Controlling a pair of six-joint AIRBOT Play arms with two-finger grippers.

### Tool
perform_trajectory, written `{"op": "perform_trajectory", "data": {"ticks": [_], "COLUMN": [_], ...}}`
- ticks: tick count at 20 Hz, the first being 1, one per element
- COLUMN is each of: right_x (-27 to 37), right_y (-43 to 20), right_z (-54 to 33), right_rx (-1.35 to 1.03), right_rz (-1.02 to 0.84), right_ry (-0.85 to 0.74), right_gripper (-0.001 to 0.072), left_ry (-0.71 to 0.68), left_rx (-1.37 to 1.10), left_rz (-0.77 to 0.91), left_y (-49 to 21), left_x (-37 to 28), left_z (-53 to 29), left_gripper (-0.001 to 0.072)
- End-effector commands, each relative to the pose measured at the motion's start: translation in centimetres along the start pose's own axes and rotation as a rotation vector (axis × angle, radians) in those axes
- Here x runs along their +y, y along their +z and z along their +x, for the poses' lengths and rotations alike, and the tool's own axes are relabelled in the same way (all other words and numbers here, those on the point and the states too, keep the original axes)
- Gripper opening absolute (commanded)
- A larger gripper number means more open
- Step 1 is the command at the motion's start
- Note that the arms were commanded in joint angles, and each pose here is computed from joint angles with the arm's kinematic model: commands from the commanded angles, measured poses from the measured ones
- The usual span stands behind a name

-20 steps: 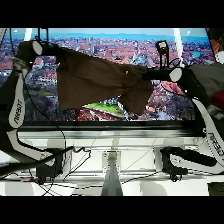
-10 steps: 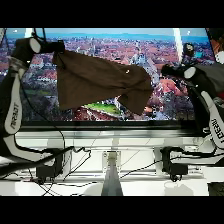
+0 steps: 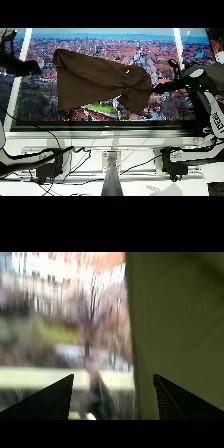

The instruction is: Fold the clothes and pants, and hang the long-sleeved shirts on hangers.

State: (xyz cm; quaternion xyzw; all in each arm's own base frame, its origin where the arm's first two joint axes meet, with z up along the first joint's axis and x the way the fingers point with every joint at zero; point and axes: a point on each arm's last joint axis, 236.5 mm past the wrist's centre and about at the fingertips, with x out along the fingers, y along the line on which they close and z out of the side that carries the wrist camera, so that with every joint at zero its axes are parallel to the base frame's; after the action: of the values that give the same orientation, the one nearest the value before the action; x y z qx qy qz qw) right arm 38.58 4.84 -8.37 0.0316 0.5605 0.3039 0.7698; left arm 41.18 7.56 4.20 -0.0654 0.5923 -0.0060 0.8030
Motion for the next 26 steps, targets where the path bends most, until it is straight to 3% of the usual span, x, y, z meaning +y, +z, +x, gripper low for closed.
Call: {"op": "perform_trajectory", "data": {"ticks": [1,5,6,10,12,14,15,19,23,24,26], "right_x": [1.8,0.2,-0.4,-1.4,-1.2,-1.2,-1.2,-1.2,-0.9,-0.6,0.7], "right_y": [0.9,2.4,3.2,4.7,4.6,4.7,4.7,4.8,5.7,6.1,7.0], "right_z": [1.4,2.6,2.6,2.4,2.5,2.5,2.4,2.4,1.5,1.0,-0.7], "right_rx": [0.003,0.011,-0.012,-0.079,-0.075,-0.084,-0.087,-0.091,-0.124,-0.132,-0.144], "right_rz": [-0.274,-0.385,-0.335,-0.199,-0.194,-0.149,-0.148,-0.139,-0.063,-0.064,-0.089], "right_ry": [0.008,-0.147,-0.19,-0.252,-0.243,-0.24,-0.243,-0.241,-0.243,-0.24,-0.224], "right_gripper": [0.0512,0.0508,0.0506,0.0257,0.0017,0.0013,0.0014,0.0014,0.0014,0.0013,0.0013], "left_ry": [-0.056,-0.102,-0.122,-0.283,-0.357,-0.37,-0.357,-0.321,-0.324,-0.338,-0.386], "left_rx": [0.115,0.217,0.234,0.249,0.242,0.243,0.235,0.194,0.109,0.106,0.088], "left_rz": [-0.11,-0.145,-0.16,-0.231,-0.252,-0.23,-0.229,-0.203,-0.223,-0.222,-0.193], "left_y": [-5.6,-10.6,-11.5,-14.1,-15.3,-16.8,-17.3,-17.5,-15.2,-14.9,-13.5], "left_x": [1.9,1.3,0.8,-3.1,-5.0,-5.6,-5.3,-5.0,-6.0,-6.7,-8.0], "left_z": [0.9,3.7,4.6,7.8,9.2,10.5,11.2,12.6,13.5,13.4,12.3], "left_gripper": [0.0524,0.0524,0.0524,0.0524,0.0524,0.0518,0.046,0.0453,0.0081,0.0019,0.0017]}}
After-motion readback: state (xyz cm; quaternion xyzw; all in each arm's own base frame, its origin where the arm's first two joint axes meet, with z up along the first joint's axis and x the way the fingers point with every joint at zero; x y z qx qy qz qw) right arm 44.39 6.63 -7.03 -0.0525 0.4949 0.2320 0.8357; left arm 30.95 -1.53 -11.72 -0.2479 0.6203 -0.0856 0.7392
